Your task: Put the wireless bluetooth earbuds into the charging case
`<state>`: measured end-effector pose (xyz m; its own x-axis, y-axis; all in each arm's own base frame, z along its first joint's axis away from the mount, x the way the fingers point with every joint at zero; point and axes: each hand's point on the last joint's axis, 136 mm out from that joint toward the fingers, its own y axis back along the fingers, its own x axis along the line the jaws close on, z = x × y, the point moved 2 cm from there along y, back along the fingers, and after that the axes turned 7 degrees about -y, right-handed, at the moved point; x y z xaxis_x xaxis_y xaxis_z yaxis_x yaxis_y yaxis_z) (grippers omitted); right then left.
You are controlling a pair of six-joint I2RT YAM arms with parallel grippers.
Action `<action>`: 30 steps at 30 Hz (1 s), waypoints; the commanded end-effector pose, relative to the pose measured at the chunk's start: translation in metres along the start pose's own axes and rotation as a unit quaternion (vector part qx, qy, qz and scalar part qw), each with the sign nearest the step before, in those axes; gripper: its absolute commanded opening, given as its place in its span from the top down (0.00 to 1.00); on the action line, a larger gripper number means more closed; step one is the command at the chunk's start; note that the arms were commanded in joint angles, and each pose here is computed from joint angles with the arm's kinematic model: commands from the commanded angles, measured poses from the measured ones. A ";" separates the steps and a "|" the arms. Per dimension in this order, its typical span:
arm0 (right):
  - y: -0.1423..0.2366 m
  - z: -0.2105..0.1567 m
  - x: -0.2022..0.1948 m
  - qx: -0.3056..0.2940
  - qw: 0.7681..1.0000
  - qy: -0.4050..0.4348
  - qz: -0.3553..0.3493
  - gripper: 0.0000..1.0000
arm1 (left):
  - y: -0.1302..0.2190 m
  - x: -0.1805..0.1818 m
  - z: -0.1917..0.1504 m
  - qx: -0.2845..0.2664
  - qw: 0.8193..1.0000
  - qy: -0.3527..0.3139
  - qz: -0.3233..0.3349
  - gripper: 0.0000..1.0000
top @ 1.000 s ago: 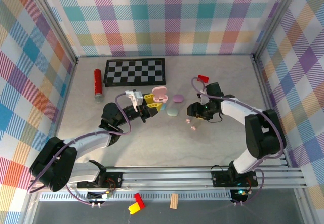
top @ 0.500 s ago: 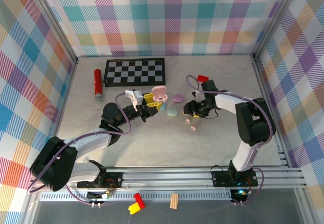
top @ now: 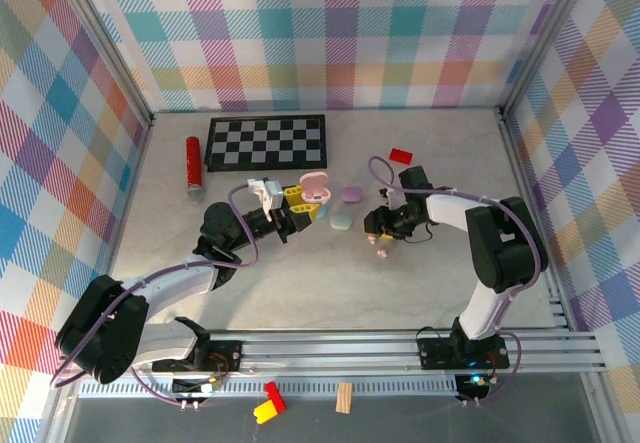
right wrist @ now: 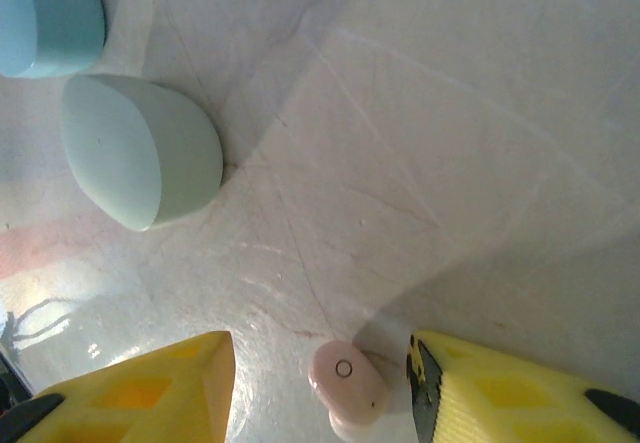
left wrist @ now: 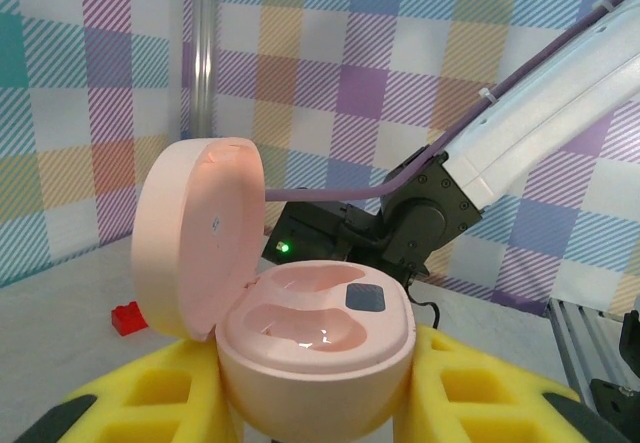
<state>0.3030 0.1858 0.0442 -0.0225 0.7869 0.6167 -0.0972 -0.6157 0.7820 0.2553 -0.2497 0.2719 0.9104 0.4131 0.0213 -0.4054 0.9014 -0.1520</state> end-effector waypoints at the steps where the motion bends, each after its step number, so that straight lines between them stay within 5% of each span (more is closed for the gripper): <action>1: 0.000 -0.019 0.002 0.025 1.000 -0.008 0.007 0.52 | 0.001 -0.002 0.014 -0.017 1.000 -0.023 -0.010 0.66; 16: -0.006 -0.016 -0.001 0.029 0.999 -0.016 0.000 0.64 | 0.002 -0.005 0.010 -0.014 1.000 -0.017 -0.017 0.66; 30: 0.012 0.004 0.010 0.002 0.999 0.022 -0.024 0.57 | 0.005 -0.007 0.010 -0.011 1.000 -0.019 -0.019 0.66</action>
<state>0.3001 0.1828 0.0546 -0.0257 0.8162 0.5773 -0.0986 -0.5767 0.8110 0.2504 -0.2505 0.2723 0.9206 0.3899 0.0215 -0.3830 0.9123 -0.1450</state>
